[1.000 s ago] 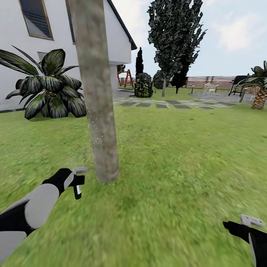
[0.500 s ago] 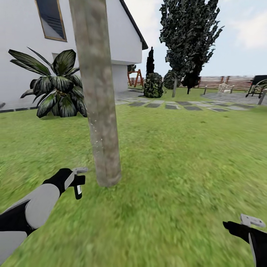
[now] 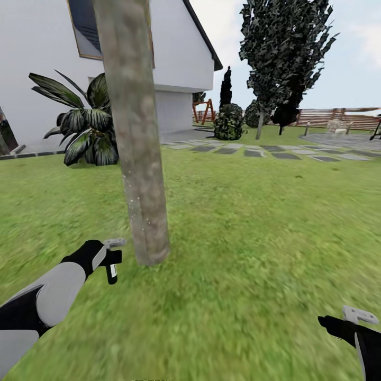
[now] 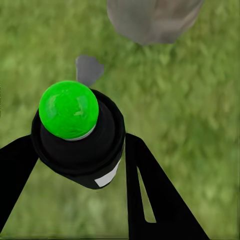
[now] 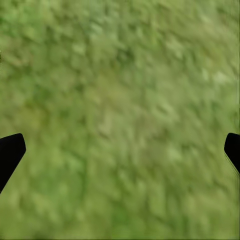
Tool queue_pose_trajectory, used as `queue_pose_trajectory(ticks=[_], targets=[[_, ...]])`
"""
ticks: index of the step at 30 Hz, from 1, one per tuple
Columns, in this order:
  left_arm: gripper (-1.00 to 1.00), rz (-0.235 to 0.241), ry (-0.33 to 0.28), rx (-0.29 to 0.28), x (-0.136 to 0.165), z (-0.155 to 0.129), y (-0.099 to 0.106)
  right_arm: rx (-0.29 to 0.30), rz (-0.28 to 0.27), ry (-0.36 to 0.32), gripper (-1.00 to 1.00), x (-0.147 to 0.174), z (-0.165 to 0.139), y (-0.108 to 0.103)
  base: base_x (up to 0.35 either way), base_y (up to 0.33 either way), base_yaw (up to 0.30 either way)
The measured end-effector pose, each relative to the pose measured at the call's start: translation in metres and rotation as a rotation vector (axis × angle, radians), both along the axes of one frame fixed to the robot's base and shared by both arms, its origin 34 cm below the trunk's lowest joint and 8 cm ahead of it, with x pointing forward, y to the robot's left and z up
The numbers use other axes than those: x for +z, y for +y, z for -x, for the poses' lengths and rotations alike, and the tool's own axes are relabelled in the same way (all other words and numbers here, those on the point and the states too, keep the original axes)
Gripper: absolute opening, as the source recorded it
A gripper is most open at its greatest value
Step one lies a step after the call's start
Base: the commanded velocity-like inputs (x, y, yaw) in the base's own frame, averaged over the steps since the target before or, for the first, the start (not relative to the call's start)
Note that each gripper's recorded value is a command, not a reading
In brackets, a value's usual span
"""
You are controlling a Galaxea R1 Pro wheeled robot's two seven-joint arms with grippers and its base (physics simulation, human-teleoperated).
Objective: In the garden, pick up the pesticide atomizer on the floor and spray pesticide onto both trees until each tree trunk is fully covered.
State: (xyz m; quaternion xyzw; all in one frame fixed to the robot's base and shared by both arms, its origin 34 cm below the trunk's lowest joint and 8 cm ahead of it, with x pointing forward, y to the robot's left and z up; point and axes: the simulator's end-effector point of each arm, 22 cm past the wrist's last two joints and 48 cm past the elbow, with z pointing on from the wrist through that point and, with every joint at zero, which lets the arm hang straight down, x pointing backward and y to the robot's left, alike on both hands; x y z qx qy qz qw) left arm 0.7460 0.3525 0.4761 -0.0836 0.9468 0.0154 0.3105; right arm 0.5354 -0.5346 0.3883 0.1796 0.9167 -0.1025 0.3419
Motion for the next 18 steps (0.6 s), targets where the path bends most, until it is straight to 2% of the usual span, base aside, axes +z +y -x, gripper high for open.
queue_pose_trajectory(ticks=[8, 13, 16, 18], targets=[[-1.00, 0.000, -0.001, 0.000, 0.000, 0.000, 0.000, 0.000, 0.000, 0.000, 1.00, 0.000, 0.000, 0.000, 0.015, -0.305, 0.252], [-1.00, -0.013, -0.005, 0.000, 0.005, -0.002, 0.004, 0.000, 0.001, -0.001, 1.00, 0.000, 0.000, 0.000, 0.053, -0.085, 0.125], [-1.00, -0.036, -0.049, 0.020, 0.035, -0.017, 0.012, 0.000, 0.000, -0.002, 1.00, 0.001, 0.000, -0.001, 0.003, -0.004, 0.008], [-1.00, -0.040, -0.027, 0.042, 0.049, -0.015, 0.020, 0.000, 0.001, -0.002, 1.00, 0.001, 0.000, -0.001, 0.001, -0.001, 0.001]])
